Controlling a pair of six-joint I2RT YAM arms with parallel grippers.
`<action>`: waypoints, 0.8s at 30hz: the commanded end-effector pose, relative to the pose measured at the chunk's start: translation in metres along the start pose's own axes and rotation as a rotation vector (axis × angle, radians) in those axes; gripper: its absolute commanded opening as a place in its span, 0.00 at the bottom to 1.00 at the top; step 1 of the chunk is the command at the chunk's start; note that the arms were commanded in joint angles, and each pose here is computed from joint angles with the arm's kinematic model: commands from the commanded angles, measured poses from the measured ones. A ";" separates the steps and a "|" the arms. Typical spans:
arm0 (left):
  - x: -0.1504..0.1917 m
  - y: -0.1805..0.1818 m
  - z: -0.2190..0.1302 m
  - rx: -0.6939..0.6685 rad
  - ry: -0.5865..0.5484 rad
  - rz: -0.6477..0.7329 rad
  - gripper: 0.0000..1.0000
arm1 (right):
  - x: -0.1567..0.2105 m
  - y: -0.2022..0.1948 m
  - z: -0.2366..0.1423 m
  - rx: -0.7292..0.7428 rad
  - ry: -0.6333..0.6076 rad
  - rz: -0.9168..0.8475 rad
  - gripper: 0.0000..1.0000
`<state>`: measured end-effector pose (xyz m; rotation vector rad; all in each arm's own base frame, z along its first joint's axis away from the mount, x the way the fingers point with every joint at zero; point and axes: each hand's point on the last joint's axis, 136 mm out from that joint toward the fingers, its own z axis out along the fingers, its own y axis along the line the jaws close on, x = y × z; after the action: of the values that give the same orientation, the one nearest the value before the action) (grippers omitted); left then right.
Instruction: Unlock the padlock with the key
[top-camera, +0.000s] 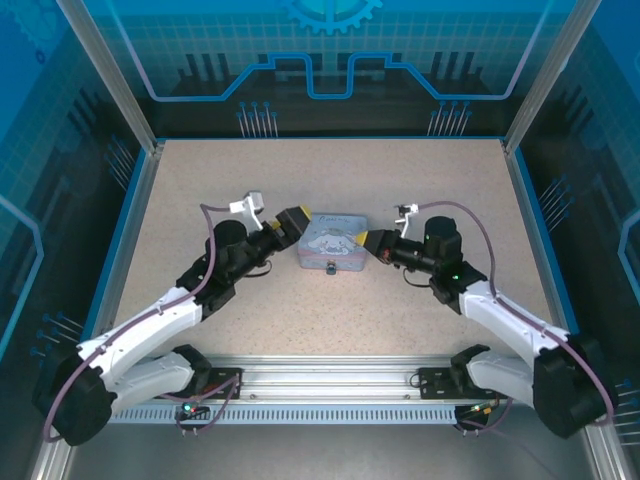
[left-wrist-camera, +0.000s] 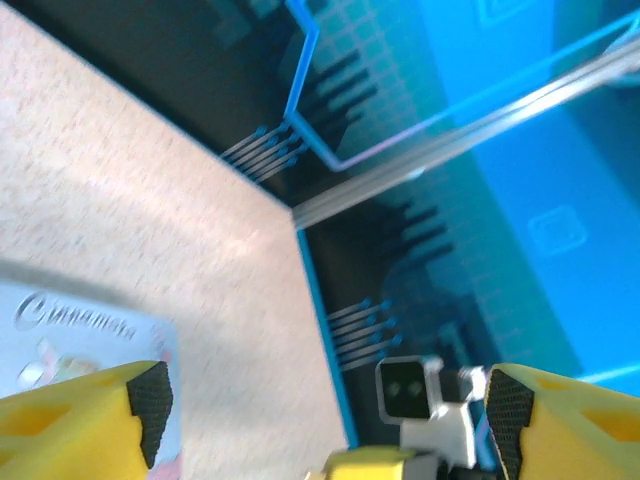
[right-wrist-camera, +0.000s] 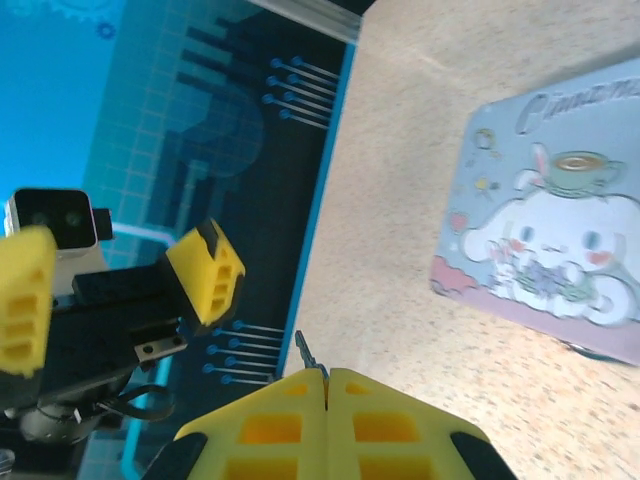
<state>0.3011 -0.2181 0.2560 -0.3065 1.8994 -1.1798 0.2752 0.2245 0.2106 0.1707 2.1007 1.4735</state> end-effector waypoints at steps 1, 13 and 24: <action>0.071 0.051 -0.012 -0.123 0.281 0.096 0.94 | 0.003 -0.036 -0.015 0.166 -0.042 0.011 0.00; 0.147 0.093 0.007 -0.140 0.437 0.250 0.99 | -0.008 -0.061 0.000 0.236 -0.075 0.090 0.00; 0.167 0.120 0.062 -0.154 0.394 0.365 0.99 | -0.017 -0.075 0.024 0.252 -0.073 0.098 0.00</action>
<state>0.2536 -0.2834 0.0485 0.1658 2.3795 -0.9333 0.3013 0.2029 0.1271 0.4492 2.3118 1.2086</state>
